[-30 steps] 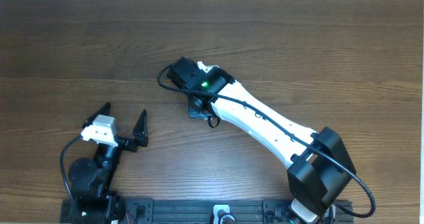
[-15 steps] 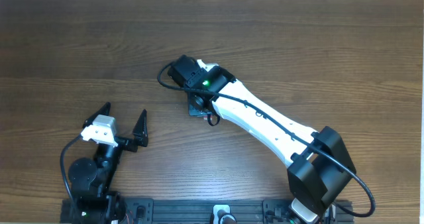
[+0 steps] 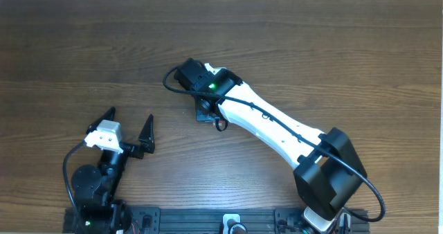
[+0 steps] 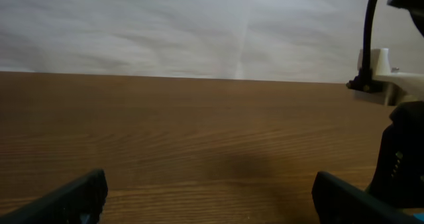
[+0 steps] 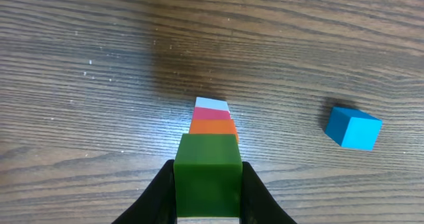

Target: Stack Cubes

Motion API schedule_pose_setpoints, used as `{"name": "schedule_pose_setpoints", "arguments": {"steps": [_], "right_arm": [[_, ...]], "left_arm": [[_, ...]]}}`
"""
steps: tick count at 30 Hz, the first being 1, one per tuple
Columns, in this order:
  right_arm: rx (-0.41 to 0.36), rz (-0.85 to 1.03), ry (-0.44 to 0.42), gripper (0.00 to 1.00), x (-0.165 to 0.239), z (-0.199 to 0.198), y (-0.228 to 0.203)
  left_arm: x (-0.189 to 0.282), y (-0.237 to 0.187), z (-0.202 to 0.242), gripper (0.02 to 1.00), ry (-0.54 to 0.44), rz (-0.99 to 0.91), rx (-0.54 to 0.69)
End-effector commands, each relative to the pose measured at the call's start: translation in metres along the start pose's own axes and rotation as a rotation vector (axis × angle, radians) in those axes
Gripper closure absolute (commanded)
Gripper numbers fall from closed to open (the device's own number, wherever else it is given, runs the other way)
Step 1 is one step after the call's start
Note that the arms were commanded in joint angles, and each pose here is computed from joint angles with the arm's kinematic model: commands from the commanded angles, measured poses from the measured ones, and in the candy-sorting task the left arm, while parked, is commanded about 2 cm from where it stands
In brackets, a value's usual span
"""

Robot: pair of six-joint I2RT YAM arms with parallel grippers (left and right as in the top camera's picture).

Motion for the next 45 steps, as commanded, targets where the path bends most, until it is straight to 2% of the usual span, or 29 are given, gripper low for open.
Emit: {"name": "schedule_pose_setpoints", "arguments": {"steps": [1,9,13,41,45], "right_arm": [[-0.009,-0.005,0.003,0.991,-0.0005,-0.0004,0.0067],[-0.009,-0.004,0.002,0.989,-0.0005,-0.0007,0.0065],[-0.009,-0.003,0.001,0.895,-0.0005,-0.0009,0.0063],[-0.007,0.004,-0.007,0.700,-0.0022,-0.0027,0.0040],[-0.007,0.002,-0.009,0.634,-0.0022,-0.0030,0.0044]], "left_arm": [[-0.0001,-0.0016,0.0006,0.020,-0.001,-0.004,-0.015],[-0.0001,-0.0016,0.0006,0.020,-0.001,-0.004,-0.015],[-0.0001,-0.0016,0.0006,0.020,-0.001,-0.004,-0.015],[-0.0001,-0.0016,0.0005,0.023,-0.001,-0.004,-0.015],[-0.0001,-0.0016,0.0005,0.020,-0.001,-0.004,-0.015]]}}
Point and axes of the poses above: each gripper's point midway between its finger pads, its own x axis back along the fingers, its own z axis along the line the jaws close on, y = z × x, the point moved 2 cm from there along x, back along the fingers, and after that the axes turned 1 degree about -x, right-handed, at the moved point
